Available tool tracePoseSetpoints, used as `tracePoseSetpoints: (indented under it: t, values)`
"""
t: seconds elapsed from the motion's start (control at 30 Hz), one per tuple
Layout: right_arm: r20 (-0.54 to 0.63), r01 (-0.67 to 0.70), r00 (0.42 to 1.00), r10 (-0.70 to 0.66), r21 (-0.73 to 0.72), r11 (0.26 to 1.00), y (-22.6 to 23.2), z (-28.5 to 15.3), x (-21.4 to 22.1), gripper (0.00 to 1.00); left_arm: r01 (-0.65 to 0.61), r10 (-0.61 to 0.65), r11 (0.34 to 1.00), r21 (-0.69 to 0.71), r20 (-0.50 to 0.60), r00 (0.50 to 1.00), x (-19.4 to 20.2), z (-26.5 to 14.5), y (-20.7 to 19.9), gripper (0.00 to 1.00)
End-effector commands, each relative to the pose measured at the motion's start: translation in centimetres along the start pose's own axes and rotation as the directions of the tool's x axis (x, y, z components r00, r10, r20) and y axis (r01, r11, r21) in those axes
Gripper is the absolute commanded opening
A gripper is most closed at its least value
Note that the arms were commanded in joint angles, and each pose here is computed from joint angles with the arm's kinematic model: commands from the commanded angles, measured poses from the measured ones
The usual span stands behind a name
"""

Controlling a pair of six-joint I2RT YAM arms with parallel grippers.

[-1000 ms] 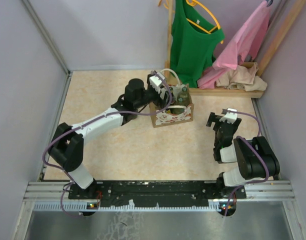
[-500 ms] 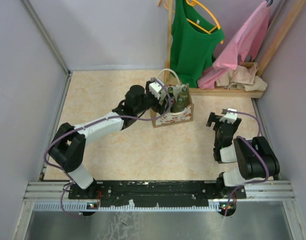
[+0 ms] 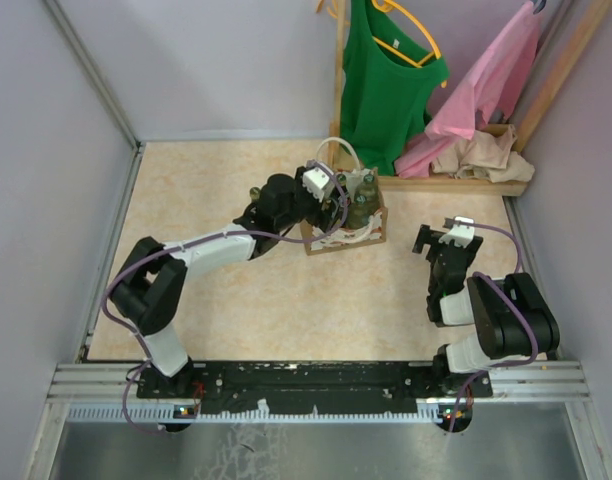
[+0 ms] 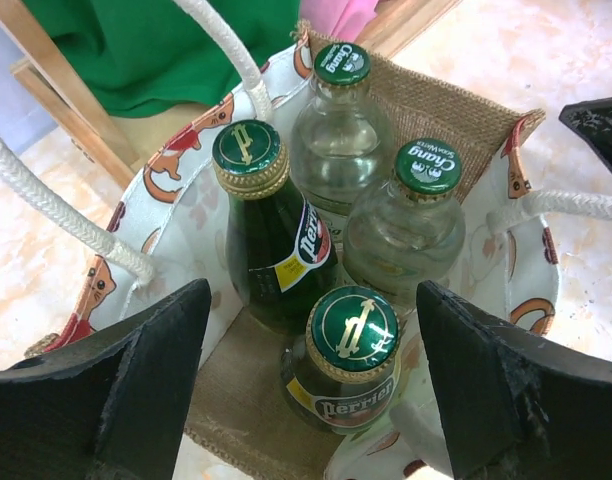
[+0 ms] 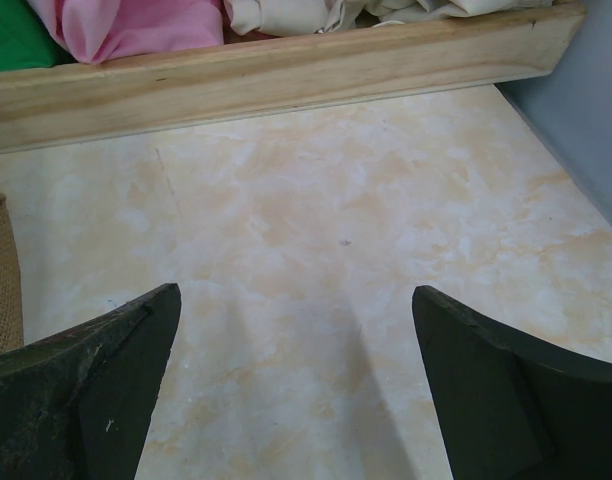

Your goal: Take the beverage out of the canvas bag

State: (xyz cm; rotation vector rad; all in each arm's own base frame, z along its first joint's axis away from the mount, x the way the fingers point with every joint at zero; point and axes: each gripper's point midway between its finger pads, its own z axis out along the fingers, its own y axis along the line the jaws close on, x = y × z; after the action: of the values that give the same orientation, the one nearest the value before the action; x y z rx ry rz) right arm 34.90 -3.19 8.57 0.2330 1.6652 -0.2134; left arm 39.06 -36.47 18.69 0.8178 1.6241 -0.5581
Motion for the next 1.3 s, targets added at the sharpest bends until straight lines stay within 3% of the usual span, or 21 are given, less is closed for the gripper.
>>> tracePoseSetpoints:
  t: [0.0,0.03,0.1,0.2,0.23,0.3,0.37,0.73,1.07,1.27]
  values:
    - [0.076,-0.031,0.997,0.031,0.000,1.000,0.2,0.6,-2.4,0.99,-0.021,0.021,1.000,-0.019,0.014,1.000,0.0,0.7,0.2,0.89]
    - [0.076,-0.031,0.997,0.031,0.001,1.000,0.2,0.6,-2.4,0.99,-0.020,0.020,0.999,-0.026,0.012,1.000,0.1,0.8,0.3,0.87]
    - [0.077,-0.031,0.997,0.031,0.002,1.000,0.2,0.6,-2.4,0.99,-0.019,0.020,0.999,-0.039,0.014,1.000,0.2,1.0,0.6,0.73]
    - [0.077,-0.031,0.997,0.031,0.001,1.000,0.2,0.6,-2.4,0.99,-0.019,0.020,0.999,-0.039,0.021,1.000,0.1,1.3,0.6,0.48]
    - [0.076,-0.031,0.997,0.031,0.002,1.000,0.2,0.6,-2.4,0.99,-0.017,0.018,0.999,-0.037,0.020,1.000,0.2,1.5,0.6,0.32]
    - [0.076,-0.031,0.997,0.031,0.002,1.000,0.2,0.6,-2.4,0.99,-0.016,0.016,0.999,-0.033,0.018,1.000,0.3,1.7,0.5,0.12]
    - [0.076,-0.031,0.997,0.031,0.001,1.000,0.2,0.6,-2.4,0.99,-0.012,0.013,0.999,-0.031,0.022,1.000,0.0,1.7,0.5,0.00]
    - [0.076,-0.032,0.997,0.032,0.001,0.999,0.2,0.6,-2.4,0.99,-0.050,0.063,0.996,-0.073,0.193,0.979,-8.1,-1.2,1.3,0.00]
    - [0.076,-0.030,0.997,0.030,0.001,1.000,0.2,0.6,-2.4,0.99,-0.116,0.210,0.964,-0.240,0.414,0.886,-19.5,-8.4,3.5,0.00]
    - [0.076,-0.031,0.997,0.031,0.001,1.000,0.2,0.6,-2.4,0.99,-0.101,0.259,0.934,-0.342,0.457,0.851,-23.7,-13.4,4.9,0.00]
